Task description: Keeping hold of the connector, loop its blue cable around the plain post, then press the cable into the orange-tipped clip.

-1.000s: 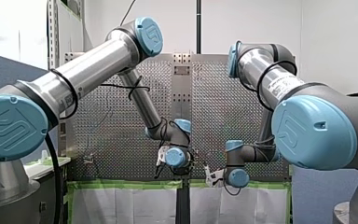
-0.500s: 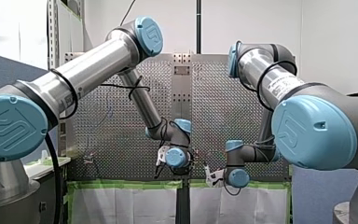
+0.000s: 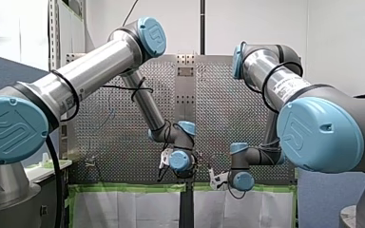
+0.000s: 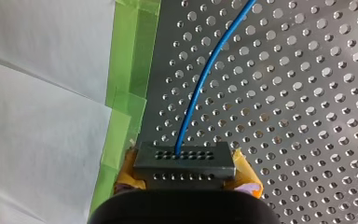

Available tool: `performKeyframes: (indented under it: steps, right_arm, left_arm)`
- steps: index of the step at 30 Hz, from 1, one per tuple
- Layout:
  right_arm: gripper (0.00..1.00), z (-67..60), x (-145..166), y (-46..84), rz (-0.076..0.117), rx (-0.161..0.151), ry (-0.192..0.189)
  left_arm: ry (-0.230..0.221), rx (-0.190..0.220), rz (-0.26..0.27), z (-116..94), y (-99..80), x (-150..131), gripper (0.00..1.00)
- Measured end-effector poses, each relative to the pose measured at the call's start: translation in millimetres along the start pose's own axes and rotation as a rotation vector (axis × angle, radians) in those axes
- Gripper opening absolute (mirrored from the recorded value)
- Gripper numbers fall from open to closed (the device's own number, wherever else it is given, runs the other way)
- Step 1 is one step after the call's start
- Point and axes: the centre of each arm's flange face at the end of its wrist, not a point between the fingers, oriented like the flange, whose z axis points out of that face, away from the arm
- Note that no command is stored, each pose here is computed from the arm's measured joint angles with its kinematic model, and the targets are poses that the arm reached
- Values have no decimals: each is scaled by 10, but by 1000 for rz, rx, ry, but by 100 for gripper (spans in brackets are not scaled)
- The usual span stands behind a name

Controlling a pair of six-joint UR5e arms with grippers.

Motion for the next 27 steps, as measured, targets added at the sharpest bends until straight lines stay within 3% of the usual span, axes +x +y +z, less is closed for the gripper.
performKeyframes:
  steps: [8, 12, 20, 22, 25, 27]
  right_arm:
    - [0, -2, 3, -15, -3, 5, 1]
    - [0, -15, 1, -46, -15, 11, -3]
    - [0, -159, -77, -136, -85, 34, -27]
    - [0, -206, -78, -148, -93, 37, -26]
    - [0, -273, -49, -150, -95, 37, -16]
    - [0, -317, 8, -138, -83, 32, -2]
  left_arm:
    - [0, -1, 1, -4, -4, 4, 100]
    - [2, -1, 9, -6, -2, 7, 100]
    - [54, -48, 40, -61, 70, 67, 100]
    - [73, -63, 45, -84, 93, 91, 100]
    - [103, -71, 43, -128, 123, 134, 100]
    - [117, -65, 29, -148, 133, 162, 100]
